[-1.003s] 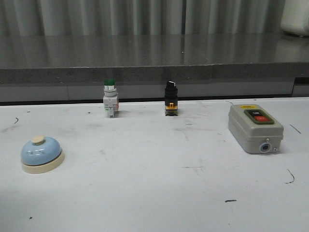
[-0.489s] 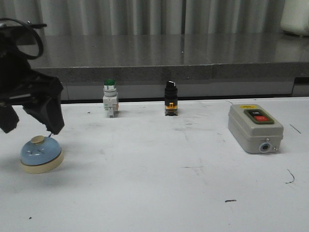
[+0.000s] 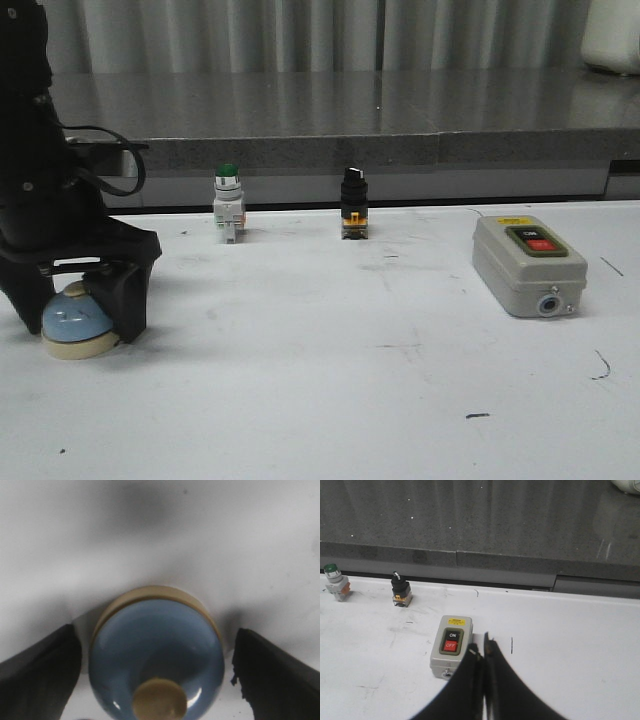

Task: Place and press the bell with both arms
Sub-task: 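Lower the left gripper over the blue bell and grasp it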

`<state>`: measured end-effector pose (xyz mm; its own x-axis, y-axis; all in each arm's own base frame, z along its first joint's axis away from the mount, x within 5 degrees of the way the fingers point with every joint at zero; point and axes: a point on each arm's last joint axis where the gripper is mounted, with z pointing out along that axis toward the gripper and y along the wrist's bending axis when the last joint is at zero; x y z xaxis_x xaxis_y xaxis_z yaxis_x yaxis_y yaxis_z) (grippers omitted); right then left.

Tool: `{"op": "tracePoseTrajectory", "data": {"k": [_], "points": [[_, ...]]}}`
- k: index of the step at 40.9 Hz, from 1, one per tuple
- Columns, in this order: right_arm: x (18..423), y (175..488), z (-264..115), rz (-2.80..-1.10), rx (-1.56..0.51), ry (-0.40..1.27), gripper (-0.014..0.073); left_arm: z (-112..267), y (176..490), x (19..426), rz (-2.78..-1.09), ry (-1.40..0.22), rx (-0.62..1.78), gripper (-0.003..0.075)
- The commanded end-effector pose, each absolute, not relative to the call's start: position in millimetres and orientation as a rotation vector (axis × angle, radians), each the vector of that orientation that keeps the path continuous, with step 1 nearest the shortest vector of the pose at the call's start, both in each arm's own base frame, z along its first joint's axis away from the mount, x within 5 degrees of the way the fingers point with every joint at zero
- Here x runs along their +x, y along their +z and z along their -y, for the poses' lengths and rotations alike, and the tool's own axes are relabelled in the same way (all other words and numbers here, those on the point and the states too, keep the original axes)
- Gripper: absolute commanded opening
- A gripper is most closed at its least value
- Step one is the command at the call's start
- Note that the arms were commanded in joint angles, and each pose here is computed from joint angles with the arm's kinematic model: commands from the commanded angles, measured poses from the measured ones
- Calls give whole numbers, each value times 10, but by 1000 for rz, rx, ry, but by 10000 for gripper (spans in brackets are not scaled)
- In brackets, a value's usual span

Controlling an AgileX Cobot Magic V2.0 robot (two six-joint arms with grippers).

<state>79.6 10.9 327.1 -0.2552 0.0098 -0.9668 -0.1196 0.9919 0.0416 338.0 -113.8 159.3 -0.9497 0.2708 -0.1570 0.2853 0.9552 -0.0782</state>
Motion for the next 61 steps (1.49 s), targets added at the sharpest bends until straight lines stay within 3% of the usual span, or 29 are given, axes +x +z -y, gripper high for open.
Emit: {"op": "tracePoseTrajectory", "data": {"k": [1,8,10,23,34,48,58,61], "points": [[814,3445,-103,-1730,-67,121,-67,1177,1800,3412,-2903,-172,418,524],[814,3445,-103,-1730,-67,121,-67,1184,1830,3435,-2892,-173,421,300],[814,3445,-103,-1730,-67,121,-67,1203,1857,3442,-2891,-175,428,274],[814,3445,-103,-1730,-67,121,-67,1904,2205,3505,-2742,-222,719,265],[814,3445,-103,-1730,-67,121,-67,2524,2196,3655,-2670,-264,859,266],[814,3445,-103,-1730,-67,121,-67,2602,2044,3664,-2712,-190,938,382],[814,3445,-103,-1730,-67,121,-67,2621,2069,3678,-2701,-206,928,609],[814,3445,-103,-1730,-67,121,-67,2627,2103,3679,-2696,-218,922,627]]}}
